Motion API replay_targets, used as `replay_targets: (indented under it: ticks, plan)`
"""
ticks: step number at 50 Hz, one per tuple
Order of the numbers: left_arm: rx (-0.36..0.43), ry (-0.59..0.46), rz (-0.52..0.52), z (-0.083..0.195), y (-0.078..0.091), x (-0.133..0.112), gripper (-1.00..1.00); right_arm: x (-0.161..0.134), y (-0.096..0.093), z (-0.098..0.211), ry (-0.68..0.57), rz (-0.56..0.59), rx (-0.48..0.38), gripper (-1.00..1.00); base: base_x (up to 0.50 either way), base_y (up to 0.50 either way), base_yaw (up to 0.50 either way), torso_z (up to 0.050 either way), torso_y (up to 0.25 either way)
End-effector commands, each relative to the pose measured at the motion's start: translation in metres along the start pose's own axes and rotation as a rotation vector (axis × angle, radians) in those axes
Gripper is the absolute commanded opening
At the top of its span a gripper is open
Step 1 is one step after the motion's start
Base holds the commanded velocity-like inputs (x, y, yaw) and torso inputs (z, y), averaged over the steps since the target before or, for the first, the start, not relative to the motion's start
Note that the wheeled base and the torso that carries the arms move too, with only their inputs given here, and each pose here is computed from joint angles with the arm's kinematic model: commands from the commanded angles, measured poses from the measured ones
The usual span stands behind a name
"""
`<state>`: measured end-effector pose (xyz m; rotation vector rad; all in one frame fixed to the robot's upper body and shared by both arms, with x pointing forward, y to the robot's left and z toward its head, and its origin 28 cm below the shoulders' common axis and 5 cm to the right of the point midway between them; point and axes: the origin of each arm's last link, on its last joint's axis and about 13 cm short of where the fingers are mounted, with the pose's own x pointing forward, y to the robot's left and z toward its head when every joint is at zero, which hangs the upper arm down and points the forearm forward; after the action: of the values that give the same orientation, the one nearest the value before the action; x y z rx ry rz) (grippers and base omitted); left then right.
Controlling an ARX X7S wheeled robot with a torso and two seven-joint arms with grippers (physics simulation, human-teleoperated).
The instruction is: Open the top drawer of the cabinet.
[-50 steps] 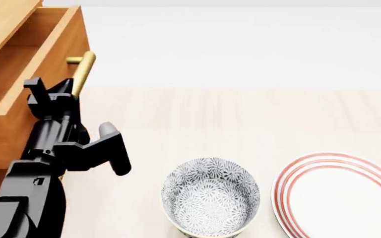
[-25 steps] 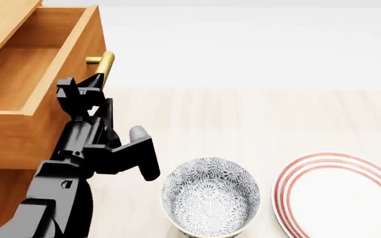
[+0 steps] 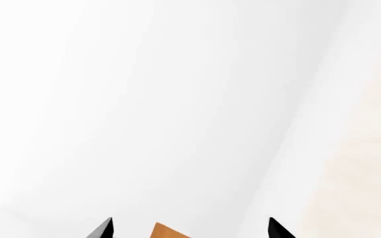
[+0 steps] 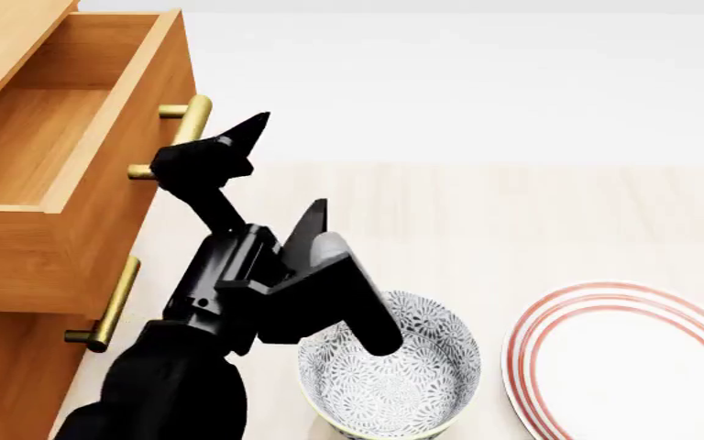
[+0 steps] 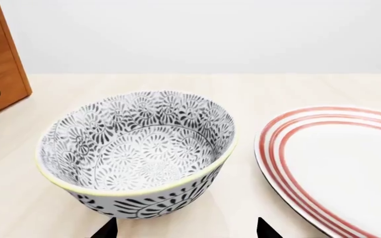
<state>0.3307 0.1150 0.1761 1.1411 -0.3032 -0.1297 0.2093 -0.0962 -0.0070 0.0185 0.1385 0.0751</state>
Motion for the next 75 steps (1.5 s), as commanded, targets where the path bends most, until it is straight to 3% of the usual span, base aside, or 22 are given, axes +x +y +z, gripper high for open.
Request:
replay_targets:
  ticks: [1, 10, 17, 28, 37, 60, 75]
  plan:
    - [-0.315, -0.054, 0.024, 0.032, 0.028, -0.017, 1.0, 0.001, 0.002, 0.002, -0.014, 0.005, 0.007, 1.0, 0.0, 0.0, 0.0, 0.0, 0.0]
    - [-0.459, -0.068, 0.048, 0.038, 0.048, -0.032, 1.0, 0.002, 0.001, 0.002, -0.012, 0.0, 0.008, 1.0, 0.0, 0.0, 0.0, 0.0, 0.0]
    - [-0.519, -0.063, 0.101, 0.041, 0.065, -0.035, 1.0, 0.003, 0.001, 0.002, -0.012, -0.005, 0.012, 1.0, 0.0, 0.0, 0.0, 0.0, 0.0]
    - [-0.542, -0.054, 0.165, 0.036, 0.083, -0.035, 1.0, 0.003, 0.001, 0.002, -0.009, -0.002, 0.01, 1.0, 0.0, 0.0, 0.0, 0.0, 0.0]
    - [-0.563, 0.027, 0.197, 0.017, 0.093, -0.016, 1.0, 0.002, 0.002, 0.002, -0.005, 0.0, 0.009, 1.0, 0.0, 0.0, 0.0, 0.0, 0.0]
    - [-0.611, 0.169, 0.18, -0.009, 0.091, 0.013, 1.0, 0.001, 0.002, 0.001, -0.002, 0.006, 0.003, 1.0, 0.0, 0.0, 0.0, 0.0, 0.0]
    - [-0.59, 0.24, 0.212, -0.026, 0.088, 0.027, 1.0, 0.001, 0.002, 0.0, 0.001, 0.007, 0.002, 1.0, 0.0, 0.0, 0.0, 0.0, 0.0]
